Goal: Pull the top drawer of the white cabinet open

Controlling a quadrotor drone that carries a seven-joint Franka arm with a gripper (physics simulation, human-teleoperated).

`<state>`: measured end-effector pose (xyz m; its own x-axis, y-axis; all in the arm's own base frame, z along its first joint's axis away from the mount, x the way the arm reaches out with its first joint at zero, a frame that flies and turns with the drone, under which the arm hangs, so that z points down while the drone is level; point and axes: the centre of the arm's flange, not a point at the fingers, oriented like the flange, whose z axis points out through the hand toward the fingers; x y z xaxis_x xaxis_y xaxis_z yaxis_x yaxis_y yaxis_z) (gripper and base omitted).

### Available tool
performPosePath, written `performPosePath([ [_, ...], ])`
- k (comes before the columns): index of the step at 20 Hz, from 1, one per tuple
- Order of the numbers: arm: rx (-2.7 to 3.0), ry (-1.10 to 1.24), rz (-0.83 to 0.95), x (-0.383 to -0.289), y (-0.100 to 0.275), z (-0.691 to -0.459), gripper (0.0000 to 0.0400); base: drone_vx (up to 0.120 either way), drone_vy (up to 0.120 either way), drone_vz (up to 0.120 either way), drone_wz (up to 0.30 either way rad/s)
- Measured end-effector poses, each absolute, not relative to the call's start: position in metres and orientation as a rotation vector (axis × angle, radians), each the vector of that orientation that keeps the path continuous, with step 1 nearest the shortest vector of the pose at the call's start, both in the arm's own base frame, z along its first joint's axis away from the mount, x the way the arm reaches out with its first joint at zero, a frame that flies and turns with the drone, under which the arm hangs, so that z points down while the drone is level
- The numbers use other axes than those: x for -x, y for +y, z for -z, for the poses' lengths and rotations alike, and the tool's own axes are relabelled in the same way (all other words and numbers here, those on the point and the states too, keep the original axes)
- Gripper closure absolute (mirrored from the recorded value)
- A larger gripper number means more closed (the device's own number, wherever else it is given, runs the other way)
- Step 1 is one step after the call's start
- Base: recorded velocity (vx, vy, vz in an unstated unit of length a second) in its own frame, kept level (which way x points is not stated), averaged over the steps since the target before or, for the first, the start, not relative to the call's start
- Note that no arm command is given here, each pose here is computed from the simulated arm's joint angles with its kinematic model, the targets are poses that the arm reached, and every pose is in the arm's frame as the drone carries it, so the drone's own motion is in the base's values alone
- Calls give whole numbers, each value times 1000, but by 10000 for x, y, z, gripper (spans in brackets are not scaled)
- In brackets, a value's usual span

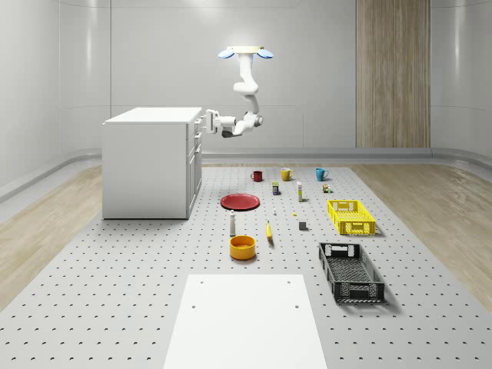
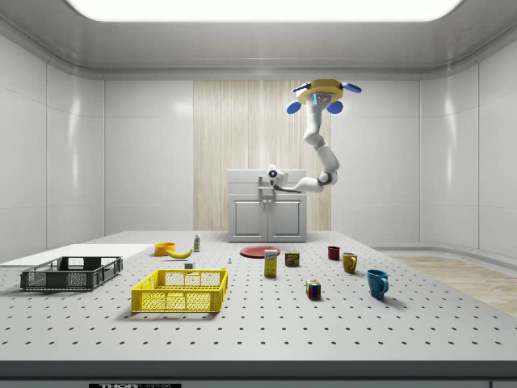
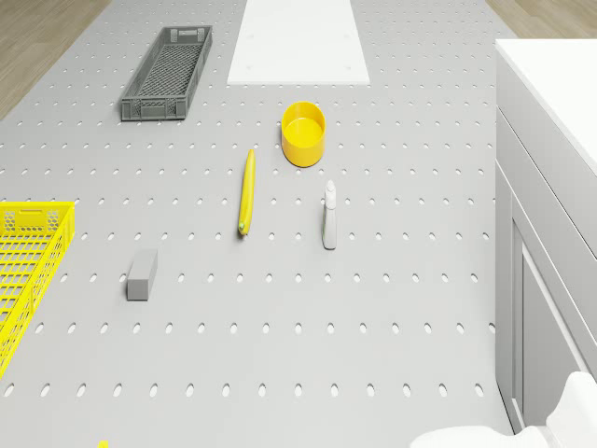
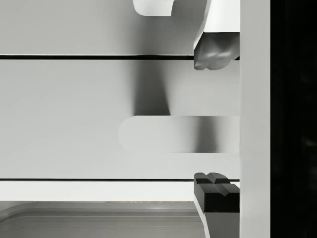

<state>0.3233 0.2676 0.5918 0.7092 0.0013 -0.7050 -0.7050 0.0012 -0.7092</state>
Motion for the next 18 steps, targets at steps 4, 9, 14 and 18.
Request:
performPosePath([
  [4, 1481, 611, -612, -3275, 2676, -5906, 95, 0, 0, 0, 0],
  [9, 1481, 611, -612, -3295, 2684, -5861, 95, 0, 0, 0, 0],
  [14, 1481, 611, -612, -3302, 2714, -5845, 95, 0, 0, 0, 0],
  [18, 1481, 611, -612, -3304, 2775, -5841, 95, 0, 0, 0, 0],
])
